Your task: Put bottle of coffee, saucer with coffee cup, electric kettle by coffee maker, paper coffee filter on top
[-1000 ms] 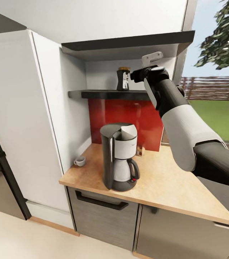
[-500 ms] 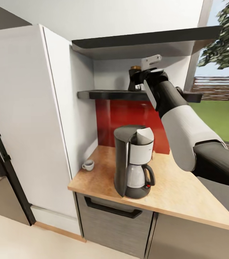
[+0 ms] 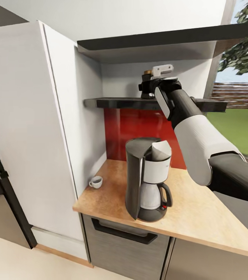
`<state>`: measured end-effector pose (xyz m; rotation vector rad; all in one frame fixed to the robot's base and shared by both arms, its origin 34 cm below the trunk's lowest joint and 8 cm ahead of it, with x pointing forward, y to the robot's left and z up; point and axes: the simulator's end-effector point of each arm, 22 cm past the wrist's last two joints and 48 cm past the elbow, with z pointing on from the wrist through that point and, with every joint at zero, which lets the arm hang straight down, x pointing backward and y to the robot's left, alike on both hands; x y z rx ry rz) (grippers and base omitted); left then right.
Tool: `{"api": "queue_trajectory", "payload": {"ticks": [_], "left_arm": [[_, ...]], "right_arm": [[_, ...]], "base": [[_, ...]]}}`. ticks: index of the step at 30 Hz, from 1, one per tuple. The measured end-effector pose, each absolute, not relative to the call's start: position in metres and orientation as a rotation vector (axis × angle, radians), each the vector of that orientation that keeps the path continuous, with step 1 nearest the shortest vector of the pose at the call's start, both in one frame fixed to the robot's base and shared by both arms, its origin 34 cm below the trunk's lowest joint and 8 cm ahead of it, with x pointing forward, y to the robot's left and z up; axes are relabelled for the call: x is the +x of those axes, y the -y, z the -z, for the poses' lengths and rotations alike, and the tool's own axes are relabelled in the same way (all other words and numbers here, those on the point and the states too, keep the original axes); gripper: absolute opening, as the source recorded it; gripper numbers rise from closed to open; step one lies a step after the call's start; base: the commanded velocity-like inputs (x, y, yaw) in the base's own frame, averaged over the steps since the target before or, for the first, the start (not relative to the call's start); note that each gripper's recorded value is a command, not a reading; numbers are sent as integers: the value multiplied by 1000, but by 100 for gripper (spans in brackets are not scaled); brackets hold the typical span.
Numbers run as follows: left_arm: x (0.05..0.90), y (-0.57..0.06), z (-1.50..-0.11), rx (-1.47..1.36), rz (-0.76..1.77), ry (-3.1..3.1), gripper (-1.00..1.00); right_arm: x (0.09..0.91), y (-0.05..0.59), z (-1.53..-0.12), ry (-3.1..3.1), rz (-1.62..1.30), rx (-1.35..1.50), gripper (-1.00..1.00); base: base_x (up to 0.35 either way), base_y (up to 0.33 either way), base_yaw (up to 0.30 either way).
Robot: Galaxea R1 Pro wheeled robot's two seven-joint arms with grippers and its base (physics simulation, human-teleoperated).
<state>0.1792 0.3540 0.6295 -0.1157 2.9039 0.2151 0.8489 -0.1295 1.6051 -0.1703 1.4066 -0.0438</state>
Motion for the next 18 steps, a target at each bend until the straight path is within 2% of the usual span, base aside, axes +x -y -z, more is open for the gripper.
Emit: {"api": "queue_trajectory", "payload": {"ticks": [4, 12, 18], "left_arm": [[179, -353, -629, -115, -213, -2904, 100], [180, -351, -629, -113, -210, -2904, 100], [179, -351, -629, -113, -210, -2904, 100]], "right_arm": [[849, 129, -1604, -1409, 32, -166, 100], [848, 130, -1608, -1403, 28, -155, 100], [845, 166, -1620, -1379, 108, -13, 100]], "base": [[111, 0, 0], [17, 0, 0], [0, 0, 0]]}}
